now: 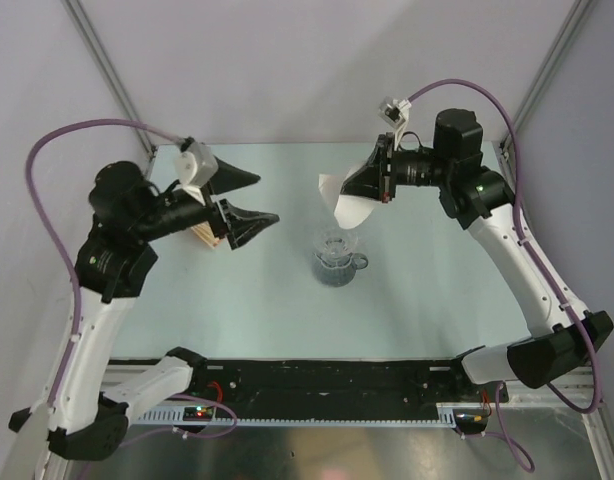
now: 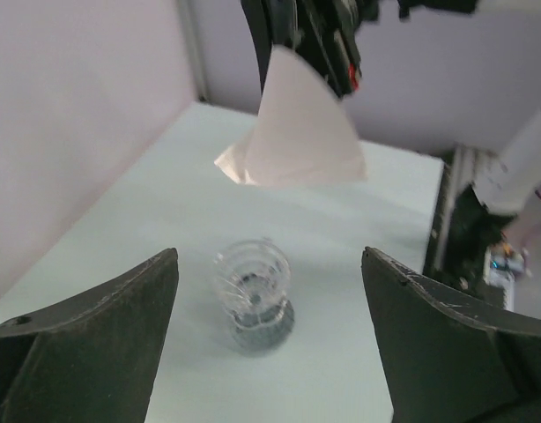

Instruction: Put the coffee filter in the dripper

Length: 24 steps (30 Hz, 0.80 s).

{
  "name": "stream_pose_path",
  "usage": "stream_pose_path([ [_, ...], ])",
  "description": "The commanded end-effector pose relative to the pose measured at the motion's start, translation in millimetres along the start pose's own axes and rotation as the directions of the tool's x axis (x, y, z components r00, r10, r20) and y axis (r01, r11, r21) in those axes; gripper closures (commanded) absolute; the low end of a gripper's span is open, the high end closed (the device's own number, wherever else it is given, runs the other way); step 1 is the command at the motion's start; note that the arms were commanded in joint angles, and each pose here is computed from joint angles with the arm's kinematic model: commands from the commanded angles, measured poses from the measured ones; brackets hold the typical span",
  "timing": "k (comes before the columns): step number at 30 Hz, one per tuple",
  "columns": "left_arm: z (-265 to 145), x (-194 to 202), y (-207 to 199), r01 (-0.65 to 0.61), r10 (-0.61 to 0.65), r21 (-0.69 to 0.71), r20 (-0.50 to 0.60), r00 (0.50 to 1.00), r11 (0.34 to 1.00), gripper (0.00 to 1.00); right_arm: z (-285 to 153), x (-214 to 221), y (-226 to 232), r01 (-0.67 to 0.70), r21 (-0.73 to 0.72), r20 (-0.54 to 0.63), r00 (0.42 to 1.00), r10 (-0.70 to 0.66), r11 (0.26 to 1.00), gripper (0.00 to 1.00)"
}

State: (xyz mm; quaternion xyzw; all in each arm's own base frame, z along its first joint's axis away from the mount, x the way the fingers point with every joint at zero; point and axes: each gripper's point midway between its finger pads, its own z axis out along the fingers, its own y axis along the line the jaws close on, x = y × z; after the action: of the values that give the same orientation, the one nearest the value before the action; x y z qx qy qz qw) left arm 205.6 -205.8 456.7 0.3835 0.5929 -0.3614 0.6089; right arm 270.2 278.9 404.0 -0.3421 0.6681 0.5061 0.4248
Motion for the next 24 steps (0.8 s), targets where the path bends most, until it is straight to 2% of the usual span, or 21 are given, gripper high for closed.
stream_pose_path([
  [1,9,53,-23,0.073,-0.04,0.216,-0.153,0.987,0.974,0.12,-14,-5,70,0.094,-0.357,0.001,0.995,-0.1,0.93,1.0],
  [5,11,72,-35,0.074,-0.018,0.261,-0.211,0.977,0.962,0.13,-15,1,91,0.079,-0.444,-0.025,0.995,-0.1,0.892,1.0],
  [13,14,88,-59,-0.064,0.139,0.309,-0.23,0.963,0.949,0.14,-12,23,113,0.067,-0.511,-0.092,0.987,-0.132,0.857,1.0],
  [18,25,84,-56,-0.143,0.212,0.277,-0.238,0.948,0.95,0.15,-8,34,119,0.066,-0.517,-0.123,0.981,-0.151,0.853,1.0],
  [24,32,70,-66,-0.151,0.221,0.303,-0.212,0.952,0.941,0.2,-3,45,124,0.102,-0.499,-0.141,0.97,-0.197,0.861,1.0],
])
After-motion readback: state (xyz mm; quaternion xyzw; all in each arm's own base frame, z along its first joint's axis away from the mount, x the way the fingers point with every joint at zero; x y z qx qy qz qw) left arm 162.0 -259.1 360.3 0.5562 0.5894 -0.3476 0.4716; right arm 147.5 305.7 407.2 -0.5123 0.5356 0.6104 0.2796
